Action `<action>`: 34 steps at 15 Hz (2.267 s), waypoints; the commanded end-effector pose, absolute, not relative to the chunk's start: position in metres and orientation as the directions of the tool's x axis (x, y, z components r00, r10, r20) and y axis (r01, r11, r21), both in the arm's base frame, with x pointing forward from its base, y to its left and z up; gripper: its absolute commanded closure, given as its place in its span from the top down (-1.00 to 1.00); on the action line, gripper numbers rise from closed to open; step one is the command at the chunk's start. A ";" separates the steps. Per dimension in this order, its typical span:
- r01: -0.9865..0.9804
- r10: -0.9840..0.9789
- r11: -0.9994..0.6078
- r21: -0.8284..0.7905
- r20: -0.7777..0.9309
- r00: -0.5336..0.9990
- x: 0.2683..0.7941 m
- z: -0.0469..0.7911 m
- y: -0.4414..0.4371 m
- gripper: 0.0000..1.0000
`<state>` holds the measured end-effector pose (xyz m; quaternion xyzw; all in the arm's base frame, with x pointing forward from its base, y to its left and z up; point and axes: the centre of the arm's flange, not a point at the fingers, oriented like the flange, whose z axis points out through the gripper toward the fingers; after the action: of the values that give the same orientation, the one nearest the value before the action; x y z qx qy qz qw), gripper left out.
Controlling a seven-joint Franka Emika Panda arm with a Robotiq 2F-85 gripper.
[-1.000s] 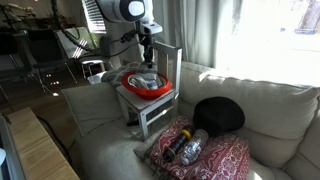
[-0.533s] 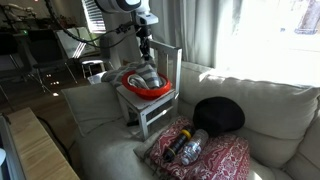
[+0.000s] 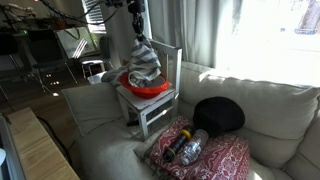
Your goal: Hang the striped cloth on the backrest of the wooden chair then flip the orange hat over on the seat
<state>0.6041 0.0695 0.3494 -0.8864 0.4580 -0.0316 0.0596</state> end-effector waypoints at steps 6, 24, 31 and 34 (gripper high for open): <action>-0.755 -0.767 -0.642 -0.134 0.115 0.632 0.563 0.463 0.083 -0.98; -0.597 -0.660 -0.751 -0.282 0.319 0.681 0.605 0.553 0.095 -0.98; -0.402 -0.459 -0.888 -0.222 0.440 0.772 0.671 0.532 0.100 -0.98; -0.362 -0.371 -0.925 -0.114 0.472 0.800 0.697 0.514 0.084 -0.98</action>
<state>0.6584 0.0975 0.5247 -0.9427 0.2279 -0.2387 0.0496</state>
